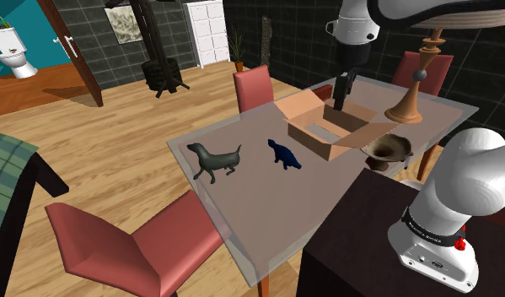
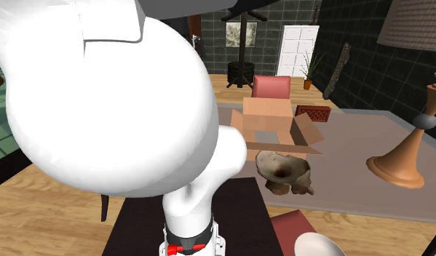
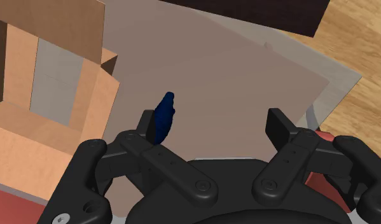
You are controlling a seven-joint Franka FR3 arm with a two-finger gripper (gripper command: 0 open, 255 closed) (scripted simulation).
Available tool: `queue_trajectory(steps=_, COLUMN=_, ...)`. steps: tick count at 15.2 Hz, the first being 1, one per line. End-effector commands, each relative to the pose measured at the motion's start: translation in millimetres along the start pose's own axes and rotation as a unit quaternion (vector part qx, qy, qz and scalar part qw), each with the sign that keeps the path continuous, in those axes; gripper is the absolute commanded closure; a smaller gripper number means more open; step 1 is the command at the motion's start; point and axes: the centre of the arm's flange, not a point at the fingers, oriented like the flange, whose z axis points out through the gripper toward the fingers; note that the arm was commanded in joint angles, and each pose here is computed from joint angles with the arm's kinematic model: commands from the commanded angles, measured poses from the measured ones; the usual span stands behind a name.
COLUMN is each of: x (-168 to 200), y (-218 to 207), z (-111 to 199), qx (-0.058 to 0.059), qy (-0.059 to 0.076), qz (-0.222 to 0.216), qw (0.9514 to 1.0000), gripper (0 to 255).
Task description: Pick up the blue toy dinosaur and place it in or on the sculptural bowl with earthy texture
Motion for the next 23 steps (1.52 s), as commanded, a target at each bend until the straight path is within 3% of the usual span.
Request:
queue_trajectory(steps=1, x=0.0, y=0.0, z=0.0, qx=0.0, qy=0.0, qz=0.0, qw=1.0, gripper=0)
queue_trajectory(steps=12, x=76.4, y=27.6, z=120.1, qx=0.006, qy=0.003, qz=0.067, qw=0.9978, gripper=0)
queue_trajectory(steps=23, x=149.2, y=63.7, z=240.1, qx=0.013, qy=0.006, qz=0.133, qw=0.991, gripper=0)
